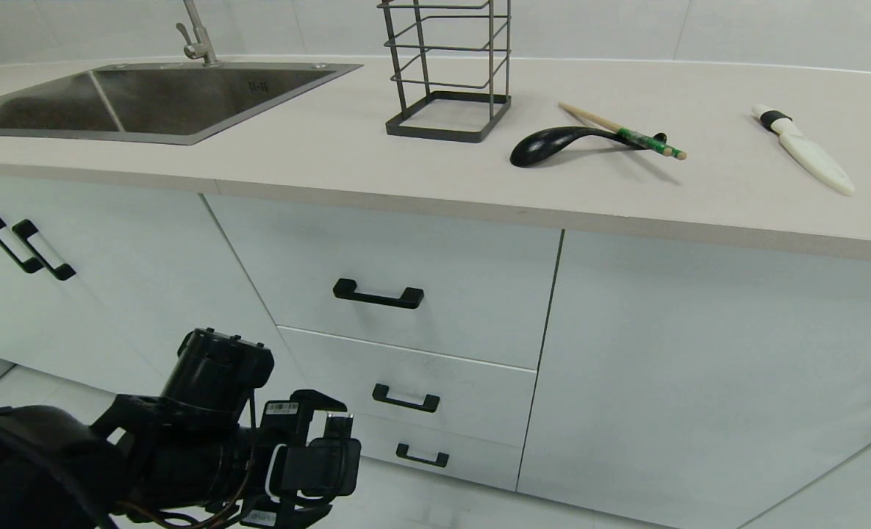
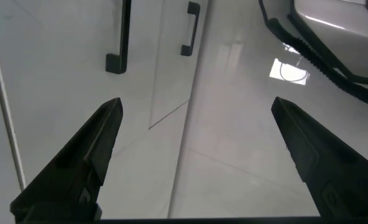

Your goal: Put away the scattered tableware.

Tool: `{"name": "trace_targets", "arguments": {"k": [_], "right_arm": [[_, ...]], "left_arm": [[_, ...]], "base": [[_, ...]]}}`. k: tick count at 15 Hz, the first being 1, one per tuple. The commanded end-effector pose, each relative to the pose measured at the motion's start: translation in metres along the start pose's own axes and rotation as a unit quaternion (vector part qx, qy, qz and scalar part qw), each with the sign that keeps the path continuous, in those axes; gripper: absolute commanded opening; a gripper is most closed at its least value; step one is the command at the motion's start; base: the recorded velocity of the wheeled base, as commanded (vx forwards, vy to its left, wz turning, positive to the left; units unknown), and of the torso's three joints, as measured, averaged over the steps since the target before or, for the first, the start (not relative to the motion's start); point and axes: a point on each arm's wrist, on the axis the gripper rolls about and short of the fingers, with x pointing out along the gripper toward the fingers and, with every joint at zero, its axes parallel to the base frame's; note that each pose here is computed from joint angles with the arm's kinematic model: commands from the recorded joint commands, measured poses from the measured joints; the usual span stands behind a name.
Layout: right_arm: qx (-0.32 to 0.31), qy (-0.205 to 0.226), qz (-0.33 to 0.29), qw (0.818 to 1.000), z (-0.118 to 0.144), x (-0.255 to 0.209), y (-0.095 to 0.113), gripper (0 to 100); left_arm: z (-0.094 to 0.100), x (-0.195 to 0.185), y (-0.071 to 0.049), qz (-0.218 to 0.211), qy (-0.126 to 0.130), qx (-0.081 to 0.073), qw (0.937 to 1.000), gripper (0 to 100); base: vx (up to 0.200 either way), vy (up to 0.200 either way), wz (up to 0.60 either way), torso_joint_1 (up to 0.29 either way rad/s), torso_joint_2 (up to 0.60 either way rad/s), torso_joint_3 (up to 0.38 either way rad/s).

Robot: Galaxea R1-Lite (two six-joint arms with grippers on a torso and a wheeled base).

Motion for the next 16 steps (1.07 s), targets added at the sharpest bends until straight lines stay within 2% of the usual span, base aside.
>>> {"name": "trace_targets", "arguments": {"k": [1,3,4,5,7,14,16], "right_arm": [[0.000,0.001,0.000,1.000,0.000,0.000,0.000,0],[0.000,0.001,0.000,1.000,0.000,0.000,0.000,0],[0.000,0.001,0.000,1.000,0.000,0.000,0.000,0],[0.000,0.001,0.000,1.000,0.000,0.000,0.000,0],[0.000,0.001,0.000,1.000,0.000,0.000,0.000,0],[0.000,0.001,0.000,1.000,0.000,0.000,0.000,0],[0.000,0.001,0.000,1.000,0.000,0.000,0.000,0]], "left_arm": [[0.000,0.016,0.003,-0.009,0.002,0.000,1.0000,100],[0.007,0.026,0.001,-0.014,-0.007,0.011,0.9998,100],[0.007,0.026,0.001,-0.014,-0.007,0.011,0.9998,100],[0.014,0.034,0.001,-0.014,-0.015,0.020,0.9996,100],[0.015,0.038,0.000,-0.013,-0.017,0.014,0.9997,100],[0.018,0.063,0.003,-0.009,-0.021,0.010,0.9997,100],[0.020,0.073,0.009,0.006,-0.018,0.002,0.9998,100]], "base": [[0.000,0.000,0.00,0.000,0.00,0.000],[0.000,0.000,0.00,0.000,0.00,0.000],[0.000,0.000,0.00,0.000,0.00,0.000],[0.000,0.000,0.00,0.000,0.00,0.000],[0.000,0.000,0.00,0.000,0.00,0.000],[0.000,0.000,0.00,0.000,0.00,0.000],[0.000,0.000,0.00,0.000,0.00,0.000]]}}
